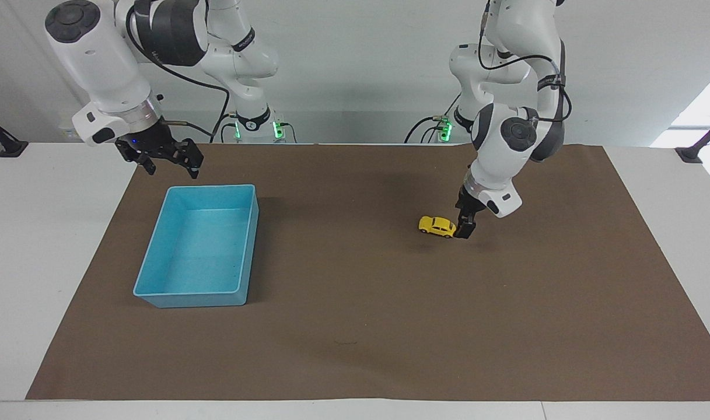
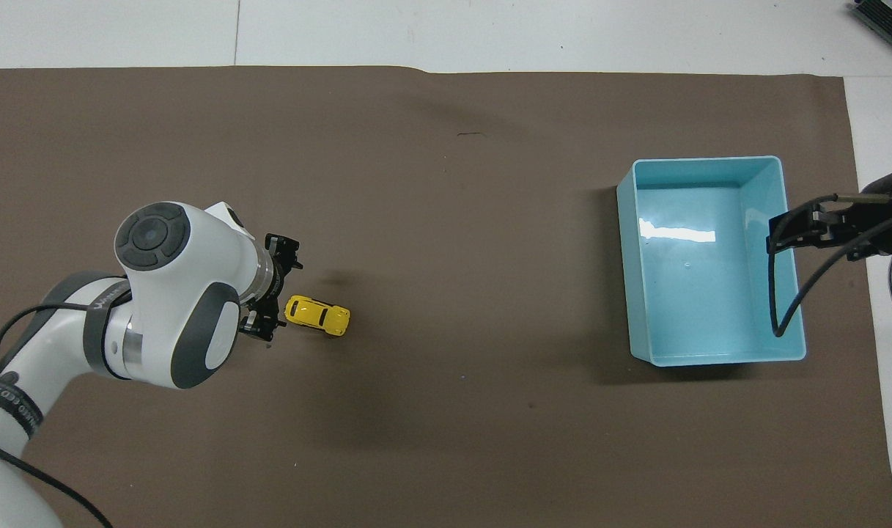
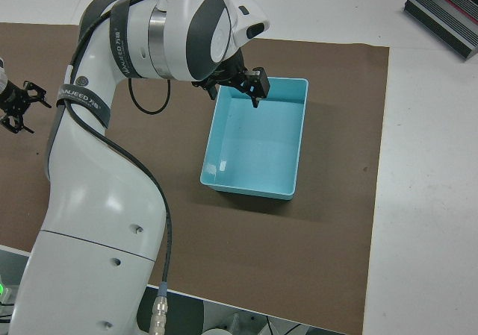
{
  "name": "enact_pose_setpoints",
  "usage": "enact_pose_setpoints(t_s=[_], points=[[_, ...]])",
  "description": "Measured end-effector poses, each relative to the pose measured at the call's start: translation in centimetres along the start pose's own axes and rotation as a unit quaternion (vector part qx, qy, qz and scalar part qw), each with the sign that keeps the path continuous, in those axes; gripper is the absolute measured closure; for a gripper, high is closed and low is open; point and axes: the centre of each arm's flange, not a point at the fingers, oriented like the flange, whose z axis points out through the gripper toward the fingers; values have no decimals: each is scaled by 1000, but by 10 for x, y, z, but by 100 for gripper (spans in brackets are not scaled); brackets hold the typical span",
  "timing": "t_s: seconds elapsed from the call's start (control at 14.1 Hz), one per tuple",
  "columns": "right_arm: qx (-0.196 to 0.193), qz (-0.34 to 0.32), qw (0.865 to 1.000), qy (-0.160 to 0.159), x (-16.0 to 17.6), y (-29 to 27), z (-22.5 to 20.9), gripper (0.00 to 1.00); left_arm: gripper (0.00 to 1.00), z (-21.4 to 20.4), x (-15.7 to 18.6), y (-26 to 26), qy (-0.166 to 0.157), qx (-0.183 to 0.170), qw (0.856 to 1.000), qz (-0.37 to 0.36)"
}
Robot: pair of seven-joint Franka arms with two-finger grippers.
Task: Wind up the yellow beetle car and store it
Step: 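Reach the left gripper over the yellow toy car, then press the yellow car down and drag it back toward the robot with the left gripper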
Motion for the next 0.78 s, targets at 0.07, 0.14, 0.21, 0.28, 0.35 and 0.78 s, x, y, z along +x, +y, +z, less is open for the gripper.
enact_pose_setpoints(t_s=[0.07, 0.14, 0.21, 0.28, 0.35, 0.78], points=[[0, 0, 1000, 0, 0, 0, 0, 0, 0, 5, 0, -3, -5, 0, 1000, -5], [0, 0, 1000, 0, 0, 0, 0, 0, 0, 7, -1, -4, -13, -3, 1000, -12], [0, 0, 1000, 0, 0, 0, 0, 0, 0, 8, -2, -3, -18, -8, 1000, -16], [0, 0, 1000, 0, 0, 0, 0, 0, 0, 10, -5, -4, -20, -11, 1000, -16], [0, 0, 1000, 0, 0, 0, 0, 0, 0, 14, -11, -5, -21, -13, 1000, -14], [0, 0, 1000, 0, 0, 0, 0, 0, 11, 33, -27, -14, -18, -11, 1000, -20]])
